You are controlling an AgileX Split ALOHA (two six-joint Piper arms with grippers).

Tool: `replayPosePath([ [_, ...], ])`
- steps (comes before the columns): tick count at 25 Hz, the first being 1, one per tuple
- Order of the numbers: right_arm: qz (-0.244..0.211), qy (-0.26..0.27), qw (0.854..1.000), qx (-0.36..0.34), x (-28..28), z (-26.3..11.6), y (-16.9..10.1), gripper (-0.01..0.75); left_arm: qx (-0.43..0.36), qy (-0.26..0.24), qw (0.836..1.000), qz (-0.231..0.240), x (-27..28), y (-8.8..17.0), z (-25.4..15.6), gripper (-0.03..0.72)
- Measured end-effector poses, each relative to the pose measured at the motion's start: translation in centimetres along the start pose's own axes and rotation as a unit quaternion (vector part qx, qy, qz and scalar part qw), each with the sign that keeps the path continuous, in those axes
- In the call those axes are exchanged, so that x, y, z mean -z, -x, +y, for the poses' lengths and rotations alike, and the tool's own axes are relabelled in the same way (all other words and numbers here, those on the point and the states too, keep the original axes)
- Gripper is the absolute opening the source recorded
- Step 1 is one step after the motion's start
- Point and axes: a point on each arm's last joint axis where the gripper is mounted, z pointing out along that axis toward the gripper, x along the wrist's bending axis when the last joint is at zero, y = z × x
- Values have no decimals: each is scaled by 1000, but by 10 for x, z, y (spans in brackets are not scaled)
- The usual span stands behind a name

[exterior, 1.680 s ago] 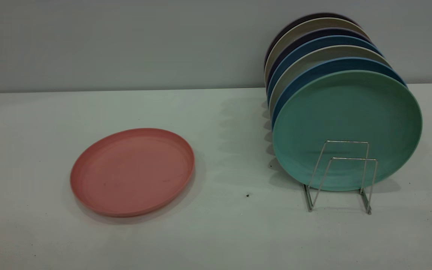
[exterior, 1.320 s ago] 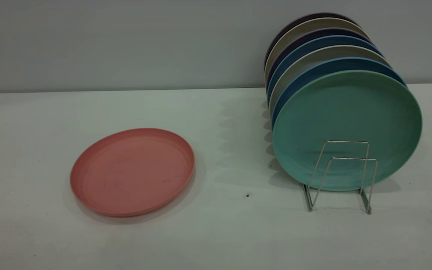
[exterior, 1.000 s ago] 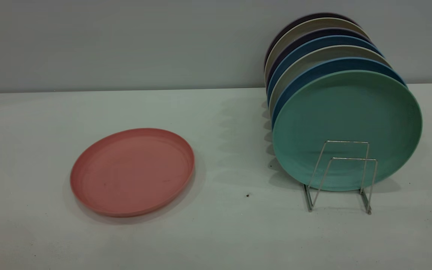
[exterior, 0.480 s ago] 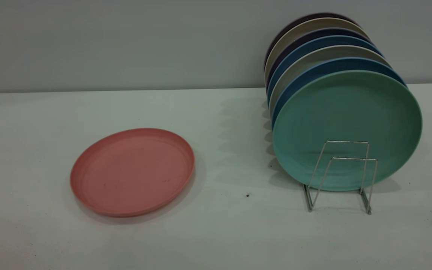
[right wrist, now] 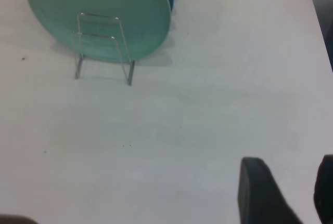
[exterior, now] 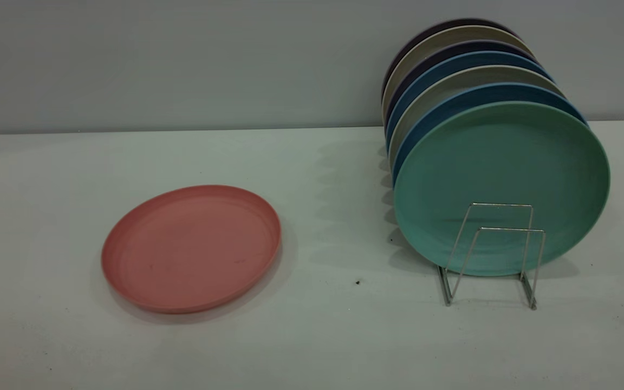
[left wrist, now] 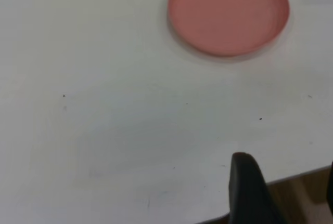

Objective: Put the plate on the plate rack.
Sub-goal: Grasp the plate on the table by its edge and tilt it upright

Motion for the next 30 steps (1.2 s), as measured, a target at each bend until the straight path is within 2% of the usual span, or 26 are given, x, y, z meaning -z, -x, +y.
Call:
replayPosePath([
  [3, 16, 1, 1000, 6, 0, 0, 0, 276, -3, 0, 1000, -5, 0, 0, 0, 401],
  [7, 61, 2, 998, 23, 0, 0, -2, 276, 9, -11, 1000, -6, -2, -1, 2, 401],
  [11, 94, -1, 995, 43, -1, 1, -1, 276, 37, -72, 997, 6, -14, -5, 13, 401],
  [16, 111, -44, 991, 58, -14, 18, -6, 276, 47, -168, 984, 21, -41, -11, 32, 401],
  [22, 127, -87, 986, 60, -42, 51, -18, 276, 36, -166, 985, 36, -70, -18, 74, 401],
  [30, 161, -139, 974, 80, -86, 84, -36, 276, 33, -215, 976, 31, -129, -23, 103, 401],
])
